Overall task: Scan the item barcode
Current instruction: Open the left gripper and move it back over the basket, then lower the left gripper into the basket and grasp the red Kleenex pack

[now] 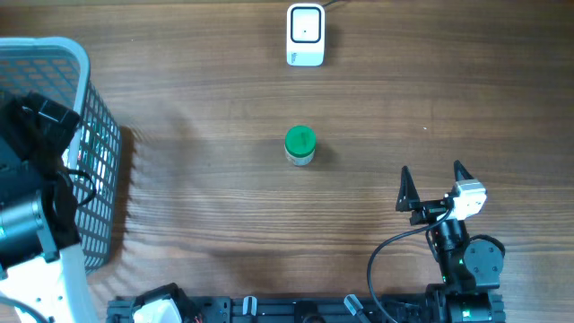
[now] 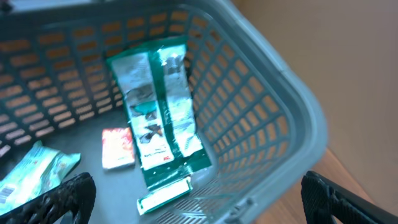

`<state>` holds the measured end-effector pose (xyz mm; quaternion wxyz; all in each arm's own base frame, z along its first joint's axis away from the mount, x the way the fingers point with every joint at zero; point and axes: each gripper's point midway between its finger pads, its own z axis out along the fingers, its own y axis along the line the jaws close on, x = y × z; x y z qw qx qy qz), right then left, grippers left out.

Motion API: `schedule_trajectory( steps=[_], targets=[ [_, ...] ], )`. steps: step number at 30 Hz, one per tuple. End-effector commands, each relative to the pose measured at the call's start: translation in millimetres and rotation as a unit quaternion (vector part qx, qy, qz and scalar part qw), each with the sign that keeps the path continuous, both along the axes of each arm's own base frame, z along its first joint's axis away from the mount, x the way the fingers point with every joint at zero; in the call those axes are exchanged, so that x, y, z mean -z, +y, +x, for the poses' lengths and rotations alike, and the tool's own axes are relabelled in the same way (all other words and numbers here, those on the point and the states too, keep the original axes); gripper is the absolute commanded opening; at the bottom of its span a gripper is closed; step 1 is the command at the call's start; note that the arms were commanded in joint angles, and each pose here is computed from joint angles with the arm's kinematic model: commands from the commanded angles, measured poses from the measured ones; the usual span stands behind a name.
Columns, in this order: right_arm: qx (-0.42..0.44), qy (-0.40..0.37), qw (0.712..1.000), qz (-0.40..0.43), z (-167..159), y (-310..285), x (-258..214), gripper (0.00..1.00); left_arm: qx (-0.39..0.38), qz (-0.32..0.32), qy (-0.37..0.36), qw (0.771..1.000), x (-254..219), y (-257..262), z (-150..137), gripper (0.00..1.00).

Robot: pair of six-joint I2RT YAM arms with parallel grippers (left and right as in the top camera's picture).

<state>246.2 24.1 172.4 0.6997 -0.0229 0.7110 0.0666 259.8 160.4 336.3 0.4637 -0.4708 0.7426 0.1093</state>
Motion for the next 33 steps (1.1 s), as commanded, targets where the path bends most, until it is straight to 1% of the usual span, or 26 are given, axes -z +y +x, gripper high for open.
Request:
schedule_trajectory(
  steps=[1, 6, 13, 17, 22, 26, 29, 33],
  targets=[
    [-0.006, -0.003, 1.000, -0.004, -0.2, 2.3, -0.8, 1.00, -0.031, -0.031, 0.002, 0.999, 9.9, 7.4, -4.5, 1.00],
    [-0.006, -0.003, 1.000, -0.004, -0.2, 2.3, -0.8, 1.00, -0.029, -0.066, 0.036, 0.997, 28.7, 4.4, -13.8, 1.00],
    [-0.005, -0.003, 1.000, -0.004, -0.2, 2.3, -0.8, 1.00, -0.034, -0.094, 0.098, 0.990, 52.2, -2.8, -32.8, 1.00],
    [-0.006, -0.003, 1.000, -0.004, -0.2, 2.3, -0.8, 0.99, -0.045, -0.109, 0.109, 0.987, 63.6, 1.8, -24.3, 1.00],
    [-0.006, -0.003, 1.000, -0.004, -0.2, 2.3, -0.8, 1.00, -0.084, -0.121, 0.110, 0.983, 78.4, 29.5, -12.2, 1.00],
    [-0.006, -0.003, 1.000, -0.004, -0.2, 2.3, -0.8, 1.00, -0.116, -0.163, 0.114, 0.973, 99.7, 55.0, -15.8, 1.00],
    [-0.006, -0.003, 1.000, -0.004, -0.2, 2.3, -0.8, 1.00, -0.138, -0.212, 0.123, 0.960, 124.4, 73.4, -20.4, 1.00],
    [-0.006, -0.003, 1.000, -0.004, -0.2, 2.3, -0.8, 1.00, -0.164, -0.243, 0.156, 0.943, 159.2, 92.9, -22.7, 1.00]
  ],
)
